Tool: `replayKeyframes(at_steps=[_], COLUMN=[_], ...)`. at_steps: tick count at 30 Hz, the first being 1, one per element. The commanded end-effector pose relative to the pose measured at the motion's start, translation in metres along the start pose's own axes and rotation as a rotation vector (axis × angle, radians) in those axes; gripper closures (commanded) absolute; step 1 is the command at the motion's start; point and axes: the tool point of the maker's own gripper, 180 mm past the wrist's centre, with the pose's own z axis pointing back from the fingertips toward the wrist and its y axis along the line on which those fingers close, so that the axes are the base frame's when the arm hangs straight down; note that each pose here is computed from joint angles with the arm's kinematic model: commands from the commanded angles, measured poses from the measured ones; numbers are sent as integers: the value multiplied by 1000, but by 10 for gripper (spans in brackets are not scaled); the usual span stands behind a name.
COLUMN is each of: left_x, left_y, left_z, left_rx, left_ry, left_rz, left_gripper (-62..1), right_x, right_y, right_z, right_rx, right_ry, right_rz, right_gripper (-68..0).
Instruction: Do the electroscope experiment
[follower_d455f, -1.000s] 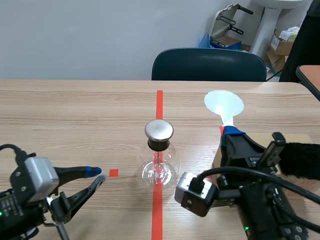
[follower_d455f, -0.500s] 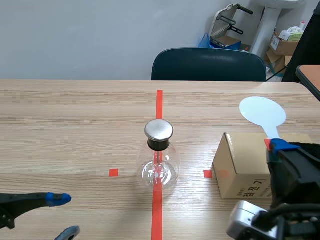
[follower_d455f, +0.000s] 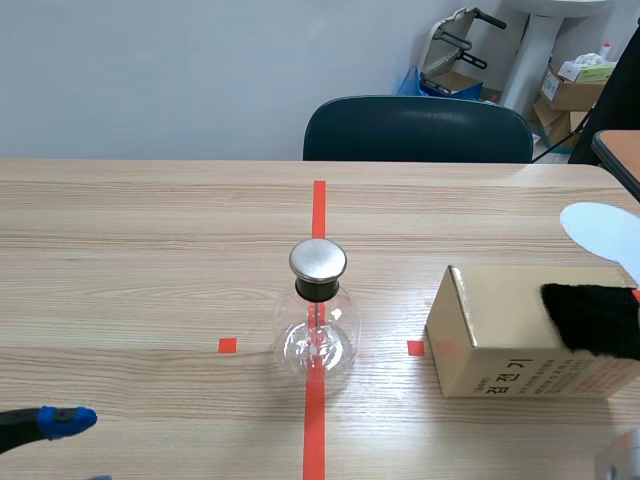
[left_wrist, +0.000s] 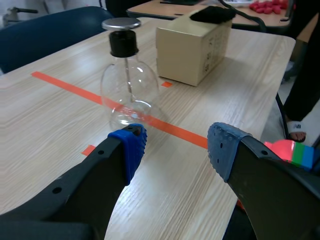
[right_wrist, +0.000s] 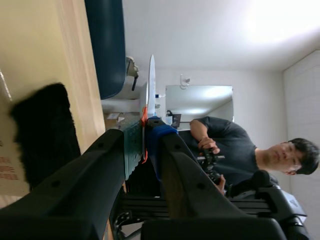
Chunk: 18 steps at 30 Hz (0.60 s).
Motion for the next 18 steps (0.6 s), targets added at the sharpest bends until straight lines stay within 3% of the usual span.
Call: replayKeyframes(at_steps=[1,8,18], left_x=[14,24,35], left_y=[0,3,-13], left_z=[-6,-5,-8], left_rx=[2,21,-7], left_ry=[-59,-79,-105], left_rz=[-4,-12,12], left_gripper=[-315,-337,-337], right_x=[-2,-13,-21], right_y=[-7,13,34], right_z=[2,8,10], right_rx=[-57,-39,-20], right_ry=[11,33,63], right_rz=[11,-1,-3], right_gripper=[-20,-20,-20])
